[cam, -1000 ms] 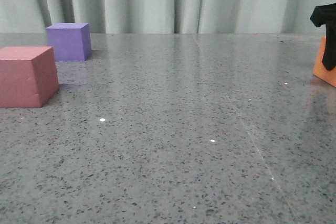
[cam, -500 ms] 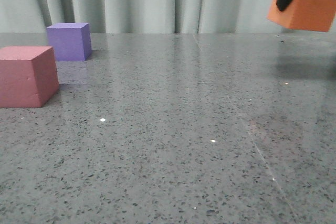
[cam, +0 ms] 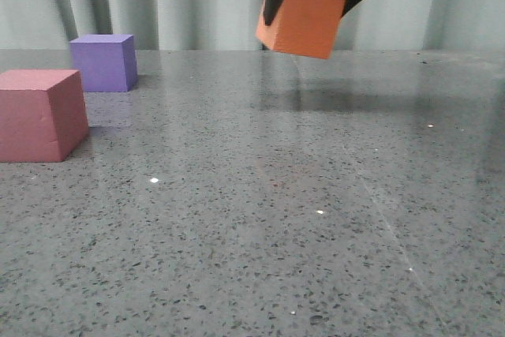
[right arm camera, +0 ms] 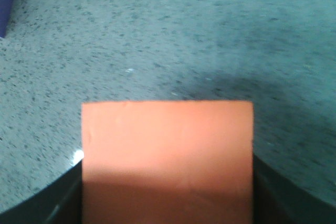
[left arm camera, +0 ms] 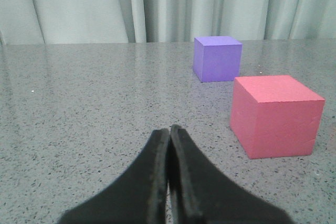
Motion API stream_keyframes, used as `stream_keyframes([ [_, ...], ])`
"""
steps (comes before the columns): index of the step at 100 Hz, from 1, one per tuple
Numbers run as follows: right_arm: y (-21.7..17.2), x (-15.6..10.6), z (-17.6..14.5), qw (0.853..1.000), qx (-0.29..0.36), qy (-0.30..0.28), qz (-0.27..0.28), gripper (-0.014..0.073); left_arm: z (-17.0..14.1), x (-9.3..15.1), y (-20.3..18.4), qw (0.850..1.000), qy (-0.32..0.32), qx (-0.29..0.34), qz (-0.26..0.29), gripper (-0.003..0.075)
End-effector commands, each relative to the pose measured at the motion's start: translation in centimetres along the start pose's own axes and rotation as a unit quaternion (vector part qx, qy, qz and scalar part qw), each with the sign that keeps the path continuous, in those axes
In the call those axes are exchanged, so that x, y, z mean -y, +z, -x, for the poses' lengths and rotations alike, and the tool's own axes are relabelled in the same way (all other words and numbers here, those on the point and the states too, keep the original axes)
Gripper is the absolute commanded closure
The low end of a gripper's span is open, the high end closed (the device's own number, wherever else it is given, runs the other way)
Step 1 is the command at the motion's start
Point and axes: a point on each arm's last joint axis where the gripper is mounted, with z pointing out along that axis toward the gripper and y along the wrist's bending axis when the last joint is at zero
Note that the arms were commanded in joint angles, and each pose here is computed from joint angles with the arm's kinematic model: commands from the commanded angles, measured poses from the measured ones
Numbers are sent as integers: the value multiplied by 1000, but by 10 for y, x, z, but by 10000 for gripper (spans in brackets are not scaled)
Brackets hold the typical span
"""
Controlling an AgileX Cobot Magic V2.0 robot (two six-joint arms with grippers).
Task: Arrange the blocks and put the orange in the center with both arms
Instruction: 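Lift the orange cube and carry it toward the table's middle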
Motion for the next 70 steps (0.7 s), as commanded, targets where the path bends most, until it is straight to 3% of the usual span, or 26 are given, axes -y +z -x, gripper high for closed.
stream_keyframes([
  [1, -19, -16, 17, 999, 54, 5, 6, 424, -9, 1, 0, 999, -3, 31, -9, 739],
  [28, 4, -49, 12, 997, 63, 13, -37, 424, -9, 1, 0, 999, -3, 31, -9, 739],
  [70, 26, -58, 0, 998, 26, 26, -42, 413, -9, 1, 0, 999, -3, 31, -9, 739],
])
